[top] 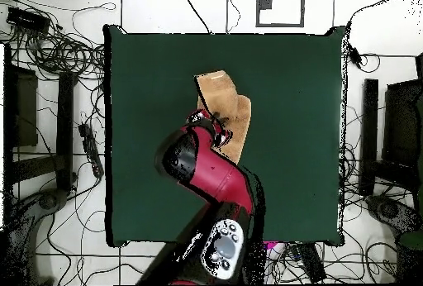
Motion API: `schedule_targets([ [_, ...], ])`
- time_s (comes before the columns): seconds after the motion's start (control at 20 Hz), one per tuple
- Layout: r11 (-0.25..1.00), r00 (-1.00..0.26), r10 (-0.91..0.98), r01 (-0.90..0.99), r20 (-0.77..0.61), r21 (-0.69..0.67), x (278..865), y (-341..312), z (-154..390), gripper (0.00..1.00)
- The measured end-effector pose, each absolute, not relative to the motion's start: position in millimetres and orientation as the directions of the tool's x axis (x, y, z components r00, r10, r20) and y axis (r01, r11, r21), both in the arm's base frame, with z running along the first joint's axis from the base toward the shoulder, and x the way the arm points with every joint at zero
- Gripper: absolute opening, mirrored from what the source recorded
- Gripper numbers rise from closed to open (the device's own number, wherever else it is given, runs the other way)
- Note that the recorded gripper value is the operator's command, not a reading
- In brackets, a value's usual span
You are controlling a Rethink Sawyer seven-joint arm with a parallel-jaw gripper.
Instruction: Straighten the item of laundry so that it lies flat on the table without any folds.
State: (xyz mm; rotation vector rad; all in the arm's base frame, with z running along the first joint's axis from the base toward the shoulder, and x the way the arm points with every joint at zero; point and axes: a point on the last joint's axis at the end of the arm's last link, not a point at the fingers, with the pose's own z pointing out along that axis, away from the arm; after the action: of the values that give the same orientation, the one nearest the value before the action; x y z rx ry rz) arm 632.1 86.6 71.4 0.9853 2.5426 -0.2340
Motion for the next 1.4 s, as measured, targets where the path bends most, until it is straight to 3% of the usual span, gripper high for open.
schedule_targets([
  [0.25,0.778,-0.754,0.531,0.615,-0.386,-0.131,609.3,122.7,62.2,0.00],
  [0.6,0.830,-0.785,0.376,0.521,-0.493,-0.197,601.7,159.7,63.1,0.00],
  [1.4,0.804,-0.729,0.381,0.565,-0.569,-0.185,623.6,154.3,90.1,0.00],
])
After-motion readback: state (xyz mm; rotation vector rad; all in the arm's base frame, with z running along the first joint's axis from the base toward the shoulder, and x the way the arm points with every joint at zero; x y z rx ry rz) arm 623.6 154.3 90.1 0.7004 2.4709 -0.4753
